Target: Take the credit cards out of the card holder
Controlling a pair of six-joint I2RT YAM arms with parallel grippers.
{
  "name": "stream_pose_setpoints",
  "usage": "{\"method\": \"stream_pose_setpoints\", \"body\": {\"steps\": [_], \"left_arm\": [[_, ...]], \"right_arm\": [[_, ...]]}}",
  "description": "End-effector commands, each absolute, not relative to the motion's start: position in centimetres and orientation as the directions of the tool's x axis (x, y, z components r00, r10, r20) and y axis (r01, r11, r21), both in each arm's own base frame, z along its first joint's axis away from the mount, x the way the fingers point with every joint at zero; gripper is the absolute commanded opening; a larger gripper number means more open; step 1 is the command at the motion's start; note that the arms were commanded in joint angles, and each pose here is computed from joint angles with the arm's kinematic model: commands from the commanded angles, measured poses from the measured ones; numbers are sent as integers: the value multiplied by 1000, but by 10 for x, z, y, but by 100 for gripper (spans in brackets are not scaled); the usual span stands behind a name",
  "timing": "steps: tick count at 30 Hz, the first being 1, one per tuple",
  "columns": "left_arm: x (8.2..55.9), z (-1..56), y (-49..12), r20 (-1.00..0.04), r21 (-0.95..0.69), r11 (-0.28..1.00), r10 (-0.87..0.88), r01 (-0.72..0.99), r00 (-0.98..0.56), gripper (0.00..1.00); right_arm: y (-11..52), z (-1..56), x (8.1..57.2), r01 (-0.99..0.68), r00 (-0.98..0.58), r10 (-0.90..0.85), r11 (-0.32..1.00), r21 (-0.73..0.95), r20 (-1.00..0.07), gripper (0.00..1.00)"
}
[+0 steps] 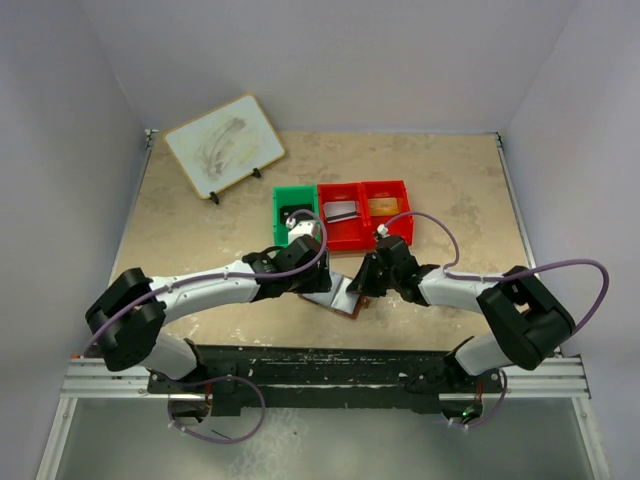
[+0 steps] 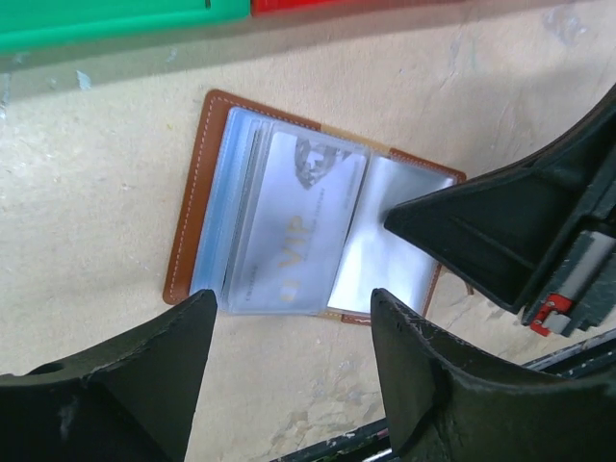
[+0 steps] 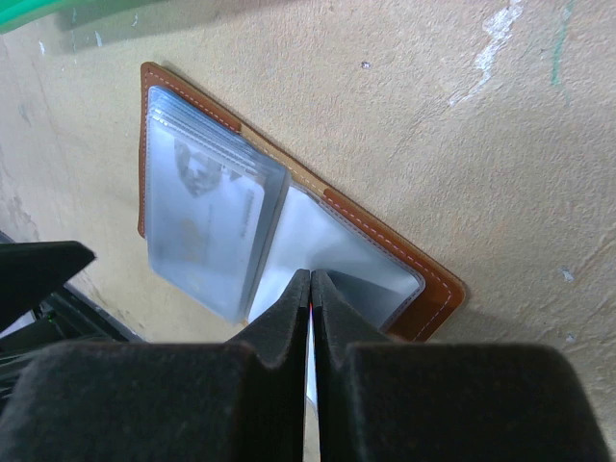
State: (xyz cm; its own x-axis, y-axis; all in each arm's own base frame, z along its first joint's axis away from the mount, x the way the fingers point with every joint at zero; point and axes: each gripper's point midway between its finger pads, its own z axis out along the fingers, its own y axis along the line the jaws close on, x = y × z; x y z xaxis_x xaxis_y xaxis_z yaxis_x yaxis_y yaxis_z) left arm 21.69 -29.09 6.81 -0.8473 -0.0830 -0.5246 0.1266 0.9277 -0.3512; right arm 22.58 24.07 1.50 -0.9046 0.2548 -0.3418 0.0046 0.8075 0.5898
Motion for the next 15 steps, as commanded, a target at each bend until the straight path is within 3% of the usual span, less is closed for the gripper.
{"method": "stream_pose_setpoints", "body": {"steps": [1,15], "left_arm": [[234,109,-295,-611,-378,915,-134,139,-780,64],[225,69,-305,-530,-359,923,-79,139,-844,61]], "right_arm": [[225,-8,214,39,-924,225,859,510,-308,5],[224,-10,212,41,-926,223,860,509,-303,5]]}}
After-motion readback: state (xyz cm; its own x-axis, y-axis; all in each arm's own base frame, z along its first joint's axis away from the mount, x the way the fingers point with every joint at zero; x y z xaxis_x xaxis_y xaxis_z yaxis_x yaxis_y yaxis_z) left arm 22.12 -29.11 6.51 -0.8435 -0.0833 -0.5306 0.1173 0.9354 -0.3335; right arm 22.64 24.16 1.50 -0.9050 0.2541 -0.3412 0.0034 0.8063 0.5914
